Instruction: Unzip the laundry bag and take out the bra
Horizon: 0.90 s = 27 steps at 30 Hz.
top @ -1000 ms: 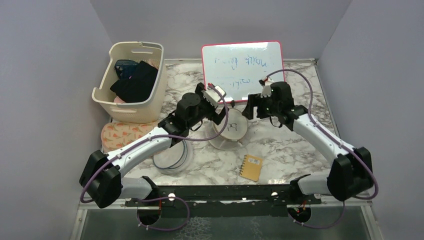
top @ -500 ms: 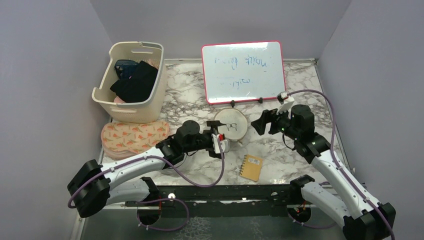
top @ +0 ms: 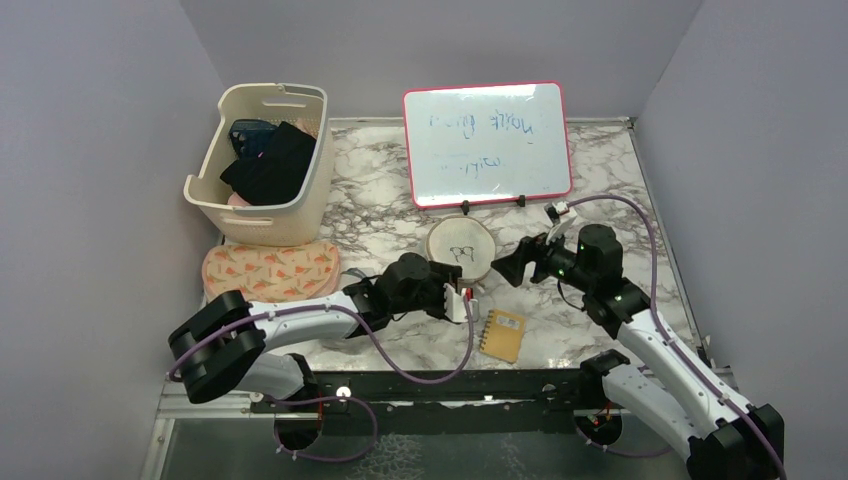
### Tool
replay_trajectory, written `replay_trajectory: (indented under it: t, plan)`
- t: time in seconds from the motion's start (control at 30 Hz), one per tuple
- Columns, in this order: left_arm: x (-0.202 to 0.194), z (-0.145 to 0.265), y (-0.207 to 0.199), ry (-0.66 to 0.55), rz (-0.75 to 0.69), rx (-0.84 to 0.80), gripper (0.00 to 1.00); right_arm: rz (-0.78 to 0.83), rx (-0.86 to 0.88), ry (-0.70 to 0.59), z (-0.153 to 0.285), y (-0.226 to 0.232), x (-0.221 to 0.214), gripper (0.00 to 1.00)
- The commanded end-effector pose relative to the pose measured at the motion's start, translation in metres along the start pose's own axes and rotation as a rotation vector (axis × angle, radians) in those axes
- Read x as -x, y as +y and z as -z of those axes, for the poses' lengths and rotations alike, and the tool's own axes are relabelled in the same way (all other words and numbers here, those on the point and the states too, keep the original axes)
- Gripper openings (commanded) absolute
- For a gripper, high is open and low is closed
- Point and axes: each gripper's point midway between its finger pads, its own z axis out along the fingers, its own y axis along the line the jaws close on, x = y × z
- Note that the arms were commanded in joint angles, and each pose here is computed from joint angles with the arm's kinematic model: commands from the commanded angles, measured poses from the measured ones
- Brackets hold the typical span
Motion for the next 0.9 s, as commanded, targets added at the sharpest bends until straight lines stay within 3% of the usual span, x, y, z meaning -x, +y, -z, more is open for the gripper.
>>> replay_trajectory:
  t: [0.0,0.17,0.3,0.43,0.53,0.6,0.7,0.87]
  plan:
    - [0.014,-0.01,0.029,-0.009,-0.016,0.103,0.44,0.025,0.009,-0.06,0.003,0.004,0.017,0.83]
    - [0.005,-0.017,0.034,0.036,-0.018,0.132,0.33,0.009,-0.01,-0.034,0.001,-0.003,0.003,0.83]
    - [0.004,-0.018,0.046,0.062,0.022,0.183,0.12,0.031,0.035,-0.073,0.003,0.003,-0.002,0.83]
    - [0.009,-0.018,0.045,0.038,0.035,0.174,0.09,0.066,0.081,-0.116,0.009,0.013,0.003,0.83]
    - [0.018,-0.015,0.048,0.01,0.059,0.181,0.0,0.084,0.114,-0.148,0.011,0.019,0.008,0.81]
    - [0.027,-0.012,0.049,-0.022,0.079,0.18,0.0,0.101,0.151,-0.16,0.011,0.025,0.011,0.76]
    - [0.039,-0.009,0.049,-0.067,0.114,0.169,0.0,0.138,0.246,-0.171,0.011,0.04,0.011,0.61]
    - [0.048,-0.003,0.053,-0.1,0.137,0.177,0.0,0.17,0.361,-0.147,0.008,0.055,0.008,0.49]
